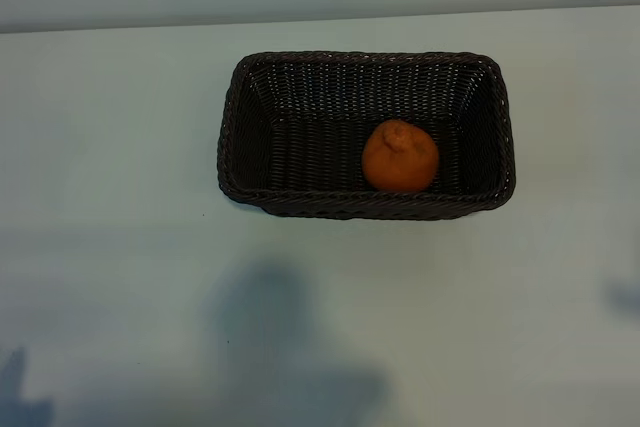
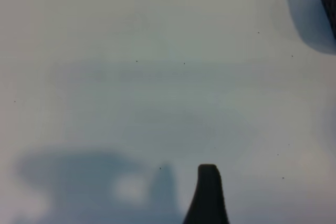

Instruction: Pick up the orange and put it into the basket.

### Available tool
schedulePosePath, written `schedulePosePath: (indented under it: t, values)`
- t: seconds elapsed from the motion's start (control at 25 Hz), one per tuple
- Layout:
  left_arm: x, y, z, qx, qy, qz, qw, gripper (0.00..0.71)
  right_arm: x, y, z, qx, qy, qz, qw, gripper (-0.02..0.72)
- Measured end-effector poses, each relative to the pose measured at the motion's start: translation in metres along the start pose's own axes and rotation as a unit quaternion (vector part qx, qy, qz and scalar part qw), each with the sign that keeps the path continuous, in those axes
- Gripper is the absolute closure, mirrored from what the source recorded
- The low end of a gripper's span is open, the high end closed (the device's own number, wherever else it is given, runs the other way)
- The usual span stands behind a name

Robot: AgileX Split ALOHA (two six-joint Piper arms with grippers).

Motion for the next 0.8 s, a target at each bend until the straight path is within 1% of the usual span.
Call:
schedulePosePath:
  t: [0.24, 0.48, 0.8]
  values:
    - [0.000, 0.000, 0.000, 0.000, 0.000, 0.000, 1.000, 0.118, 0.005, 0.004, 0.053, 0.007, 0.000, -0.001, 1.000, 0.144]
    - [0.000, 0.000, 0.000, 0.000, 0.000, 0.000, 1.000, 0.118, 0.013, 0.014, 0.078, 0.010, 0.006, -0.016, 1.000, 0.144]
    - [0.000, 0.000, 0.000, 0.000, 0.000, 0.000, 1.000, 0.118, 0.018, 0.027, 0.106, 0.002, 0.007, -0.021, 1.000, 0.144]
Point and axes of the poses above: a point on each arm's last joint axis where the gripper is mounted, y pointing out along that axis toward the gripper, x along the wrist's bending axis when the last joint is at zero, z = x × y, the point moved 7 cm from there along y, pointing out along that axis toward the gripper, and after that the axes turned 11 degrees about -y, right-handed, at the moved point
